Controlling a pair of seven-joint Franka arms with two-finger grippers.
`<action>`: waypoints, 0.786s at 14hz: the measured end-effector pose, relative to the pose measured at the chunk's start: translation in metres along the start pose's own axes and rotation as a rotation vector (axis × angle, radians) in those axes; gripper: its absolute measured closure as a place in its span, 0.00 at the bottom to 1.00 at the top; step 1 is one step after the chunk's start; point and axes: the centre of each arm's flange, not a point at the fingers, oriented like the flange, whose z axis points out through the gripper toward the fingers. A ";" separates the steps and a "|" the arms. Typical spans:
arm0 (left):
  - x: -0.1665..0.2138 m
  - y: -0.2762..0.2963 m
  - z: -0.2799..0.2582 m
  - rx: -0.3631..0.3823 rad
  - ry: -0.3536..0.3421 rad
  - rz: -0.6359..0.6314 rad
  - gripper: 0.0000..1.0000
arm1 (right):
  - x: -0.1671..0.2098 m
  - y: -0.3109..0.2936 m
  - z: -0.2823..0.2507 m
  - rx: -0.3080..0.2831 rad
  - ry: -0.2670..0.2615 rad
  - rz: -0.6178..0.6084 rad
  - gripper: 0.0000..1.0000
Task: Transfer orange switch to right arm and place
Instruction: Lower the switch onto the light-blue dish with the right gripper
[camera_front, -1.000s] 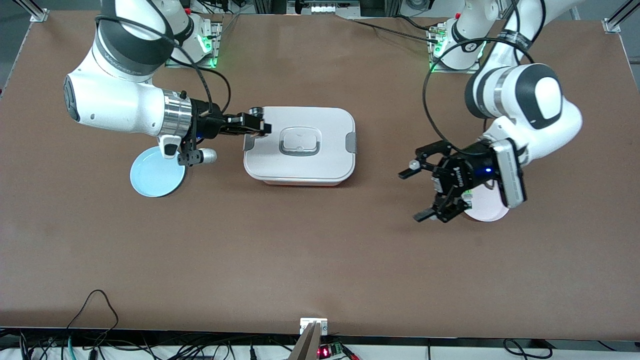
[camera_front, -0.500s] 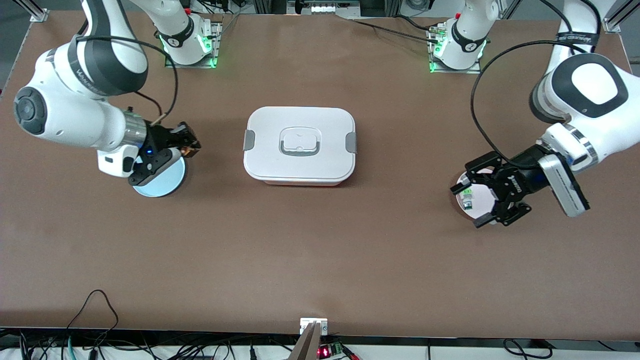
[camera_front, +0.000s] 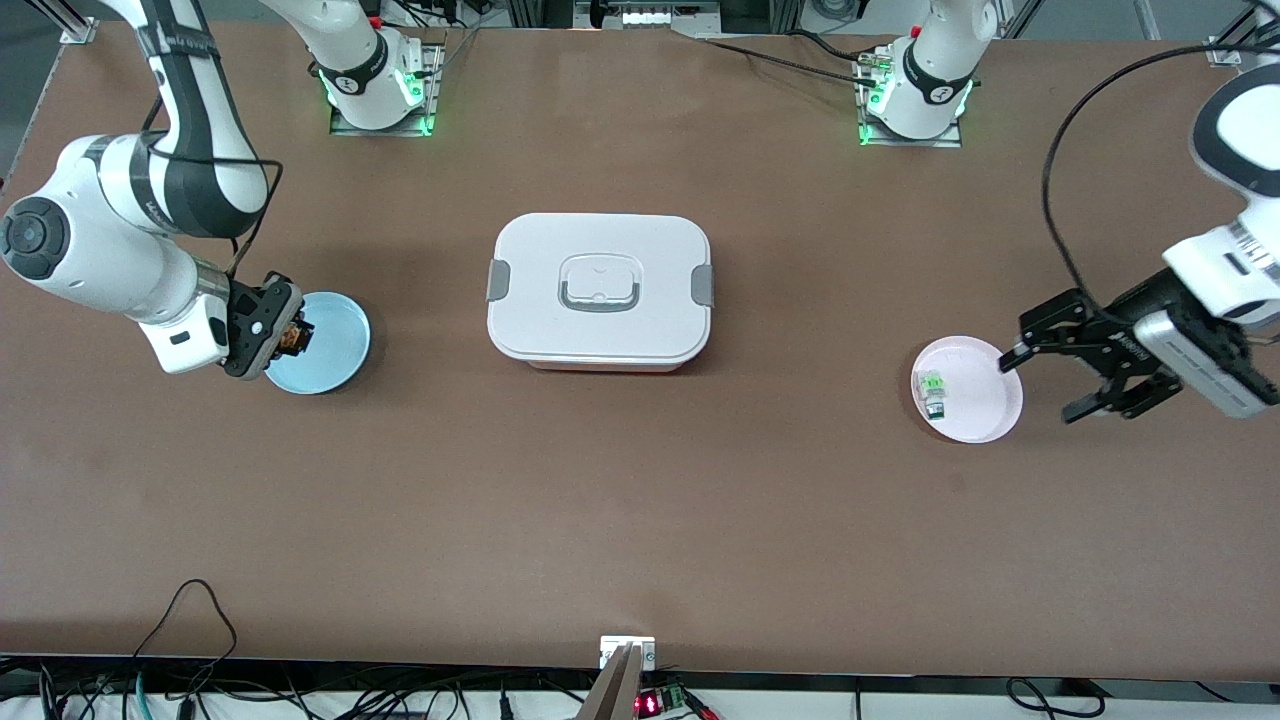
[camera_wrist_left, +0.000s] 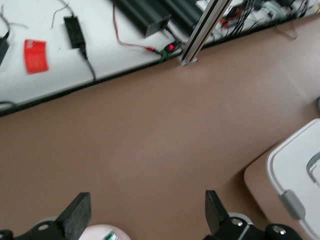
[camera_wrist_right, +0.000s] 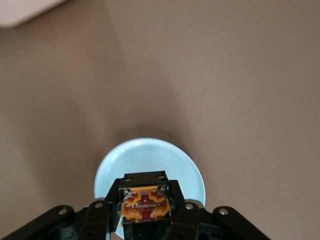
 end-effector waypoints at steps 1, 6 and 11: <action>0.001 0.005 -0.016 0.040 -0.065 -0.024 0.00 | -0.016 -0.002 0.015 -0.015 -0.003 -0.035 0.59; -0.005 0.060 -0.069 0.206 -0.301 -0.240 0.00 | -0.056 -0.027 0.082 -0.093 -0.021 -0.119 0.59; -0.009 0.109 -0.085 0.320 -0.409 -0.498 0.00 | -0.058 -0.031 0.125 -0.147 -0.043 -0.137 0.59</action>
